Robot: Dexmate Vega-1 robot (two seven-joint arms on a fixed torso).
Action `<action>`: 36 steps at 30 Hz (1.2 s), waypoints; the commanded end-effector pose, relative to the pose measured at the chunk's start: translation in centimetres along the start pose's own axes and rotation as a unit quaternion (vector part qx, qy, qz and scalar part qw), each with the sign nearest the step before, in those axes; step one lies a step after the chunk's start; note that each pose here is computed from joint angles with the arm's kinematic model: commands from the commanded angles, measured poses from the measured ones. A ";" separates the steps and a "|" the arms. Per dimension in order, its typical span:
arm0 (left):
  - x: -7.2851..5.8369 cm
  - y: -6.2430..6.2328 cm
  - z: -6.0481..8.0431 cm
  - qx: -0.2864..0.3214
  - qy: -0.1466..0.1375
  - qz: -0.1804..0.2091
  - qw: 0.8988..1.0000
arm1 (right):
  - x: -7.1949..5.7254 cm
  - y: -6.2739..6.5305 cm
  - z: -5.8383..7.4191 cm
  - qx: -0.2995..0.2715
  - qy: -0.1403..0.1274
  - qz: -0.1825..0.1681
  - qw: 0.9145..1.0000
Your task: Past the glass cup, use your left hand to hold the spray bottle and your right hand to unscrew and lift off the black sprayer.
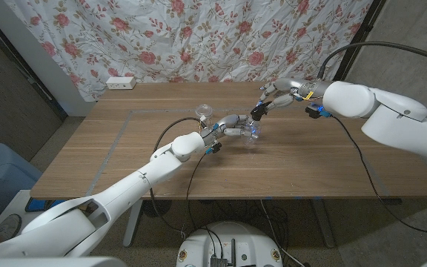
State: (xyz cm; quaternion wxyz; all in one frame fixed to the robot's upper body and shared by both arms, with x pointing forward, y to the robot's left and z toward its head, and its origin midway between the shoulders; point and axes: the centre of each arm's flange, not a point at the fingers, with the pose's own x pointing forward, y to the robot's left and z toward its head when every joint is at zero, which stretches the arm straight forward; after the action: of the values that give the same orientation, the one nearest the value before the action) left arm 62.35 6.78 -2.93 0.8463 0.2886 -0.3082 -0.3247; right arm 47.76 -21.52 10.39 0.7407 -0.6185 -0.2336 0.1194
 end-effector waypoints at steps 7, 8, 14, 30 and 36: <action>0.2 0.1 0.0 0.000 0.000 -0.002 1.000 | 0.2 0.0 -0.4 0.004 -0.005 -0.008 1.000; 0.2 0.0 0.0 0.000 0.000 -0.002 1.000 | 0.2 0.0 -0.4 0.004 -0.005 -0.008 1.000; 0.1 -0.1 0.1 0.000 0.001 0.000 1.000 | 0.2 -0.1 -0.4 0.000 -0.007 -0.009 1.000; 0.3 -0.2 0.2 0.002 -0.002 -0.002 1.000 | 0.1 -0.3 -0.3 -0.001 -0.009 -0.008 1.000; 0.3 0.0 0.2 0.002 -0.003 -0.001 1.000 | 0.1 -0.4 -0.2 0.000 -0.012 -0.010 1.000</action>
State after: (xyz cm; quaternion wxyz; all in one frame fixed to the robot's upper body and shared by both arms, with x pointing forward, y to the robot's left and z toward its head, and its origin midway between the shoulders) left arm 62.30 6.48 -2.88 0.8454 0.2891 -0.3090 -0.3260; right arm 48.01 -21.73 10.57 0.7391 -0.6159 -0.2457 0.1189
